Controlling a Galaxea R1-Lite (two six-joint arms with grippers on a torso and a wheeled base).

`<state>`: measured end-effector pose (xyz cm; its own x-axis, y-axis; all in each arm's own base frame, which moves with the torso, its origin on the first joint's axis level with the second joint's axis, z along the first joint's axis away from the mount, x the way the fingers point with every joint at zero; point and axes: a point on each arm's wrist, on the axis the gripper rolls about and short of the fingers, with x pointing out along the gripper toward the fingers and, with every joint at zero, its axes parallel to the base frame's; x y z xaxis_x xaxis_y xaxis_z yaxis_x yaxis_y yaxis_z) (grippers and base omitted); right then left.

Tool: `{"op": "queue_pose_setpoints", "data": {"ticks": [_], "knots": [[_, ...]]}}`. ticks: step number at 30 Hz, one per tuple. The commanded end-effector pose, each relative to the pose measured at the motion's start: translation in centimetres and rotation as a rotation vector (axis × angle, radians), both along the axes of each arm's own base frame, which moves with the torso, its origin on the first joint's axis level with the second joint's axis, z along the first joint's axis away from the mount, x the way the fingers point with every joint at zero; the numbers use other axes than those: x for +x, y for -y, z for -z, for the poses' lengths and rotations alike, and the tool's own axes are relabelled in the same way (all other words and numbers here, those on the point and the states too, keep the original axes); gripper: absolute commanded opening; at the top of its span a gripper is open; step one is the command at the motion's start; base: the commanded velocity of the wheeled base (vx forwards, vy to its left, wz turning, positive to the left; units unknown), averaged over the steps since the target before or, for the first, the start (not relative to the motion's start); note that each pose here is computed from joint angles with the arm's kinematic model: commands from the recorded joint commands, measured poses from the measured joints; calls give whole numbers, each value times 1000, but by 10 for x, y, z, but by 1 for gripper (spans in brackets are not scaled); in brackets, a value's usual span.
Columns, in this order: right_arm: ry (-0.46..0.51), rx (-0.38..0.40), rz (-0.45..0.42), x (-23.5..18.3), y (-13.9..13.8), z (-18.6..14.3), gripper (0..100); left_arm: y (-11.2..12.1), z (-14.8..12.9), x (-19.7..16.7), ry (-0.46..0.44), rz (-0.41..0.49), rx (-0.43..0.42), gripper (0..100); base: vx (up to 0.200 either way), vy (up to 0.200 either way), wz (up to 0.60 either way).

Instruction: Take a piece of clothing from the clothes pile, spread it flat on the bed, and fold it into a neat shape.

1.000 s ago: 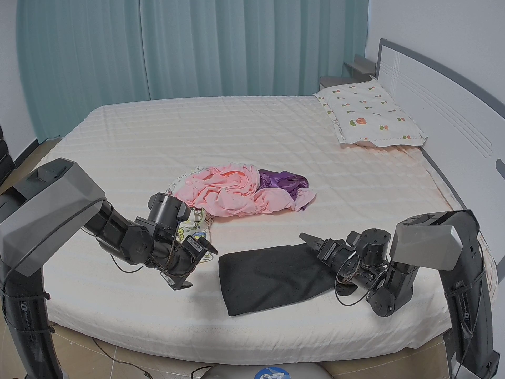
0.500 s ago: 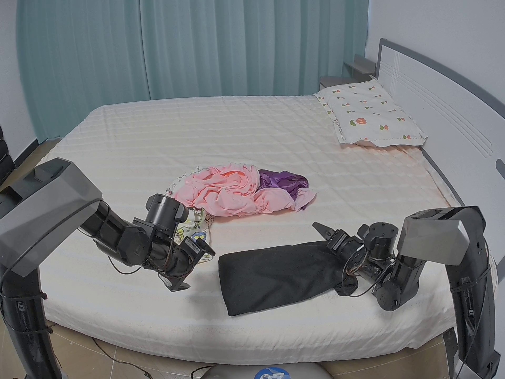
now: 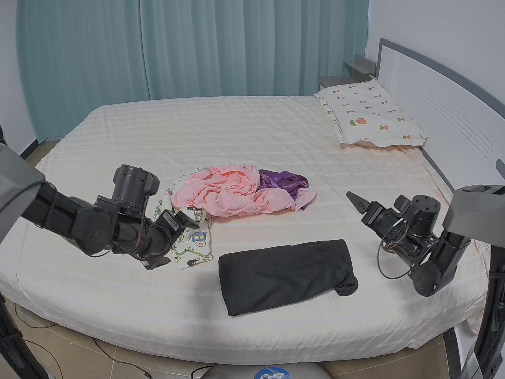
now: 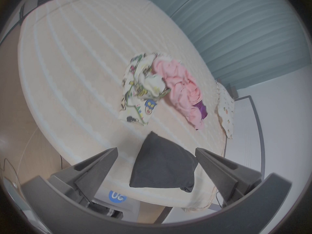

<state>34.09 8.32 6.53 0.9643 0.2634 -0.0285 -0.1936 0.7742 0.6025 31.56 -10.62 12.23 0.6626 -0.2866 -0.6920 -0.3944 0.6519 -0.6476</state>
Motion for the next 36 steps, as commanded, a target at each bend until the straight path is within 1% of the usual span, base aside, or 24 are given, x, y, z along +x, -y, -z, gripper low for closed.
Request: {"op": "queue_pose_setpoints", "data": {"ticks": [1,2,3,4,6,7,8,9,10,11,13,14,15,16,17,18,21,24,25,26,30,33,34,36], "knots": [[136,-57,21,-54,20,-60,100,-33,-61,-50,211,-43,61,100,0,0,0],[146,-69,21,-63,22,-64,100,-37,-68,-59,240,-57,63,100,0,0,0],[146,-69,21,-63,22,-64,100,-37,-68,-59,240,-57,63,100,0,0,0],[158,-87,22,-83,26,-71,100,-46,-85,-78,306,-88,66,100,0,0,0],[174,-112,24,-101,30,-77,100,-54,-97,-95,360,-106,78,100,0,0,0],[177,-117,25,-104,31,-78,100,-56,-98,-98,369,-109,83,100,0,0,0],[190,-149,25,-120,34,-81,100,-63,-106,-114,420,-115,115,100,0,0,0],[201,-165,28,-129,36,-83,100,-67,-109,-123,446,-119,145,100,0,0,0],[201,-165,28,-129,36,-83,100,-67,-109,-123,446,-119,145,100,0,0,0],[226,-182,31,-148,40,-88,100,-74,-111,-142,491,-132,200,100,0,0,0],[238,-188,33,-159,43,-90,100,-77,-112,-152,514,-146,228,100,0,0,0],[259,-209,38,-174,46,-92,100,-81,-111,-168,541,-169,273,100,0,0,0],[264,-220,39,-181,48,-92,100,-82,-110,-174,551,-177,294,100,0,0,0],[270,-241,41,-192,50,-92,100,-85,-108,-185,566,-190,337,100,0,0,0],[270,-241,41,-192,50,-92,100,-85,-108,-185,566,-190,337,100,0,0,0],[292,-257,54,-205,53,-95,100,-89,-104,-199,589,-207,403,100,0,0,0],[312,-264,67,-229,60,-102,100,-95,-103,-225,644,-233,464,100,0,0,0],[284,-309,70,-252,65,-98,100,-100,-100,-247,648,-249,515,100,0,0,0],[281,-315,70,-254,65,-98,100,-101,-100,-250,647,-251,521,100,0,0,0],[276,-340,63,-269,68,-95,100,-104,-97,-263,642,-261,559,100,0,0,0],[252,-358,56,-301,74,-90,100,-111,-93,-291,675,-286,615,100,0,0,0],[237,-366,55,-318,78,-86,100,-114,-88,-301,681,-334,662,100,0,0,0],[224,-382,55,-328,80,-81,100,-115,-86,-306,680,-363,698,100,0,0,0],[216,-415,59,-339,82,-77,100,-117,-82,-312,683,-375,746,100,0,0,0]]}}
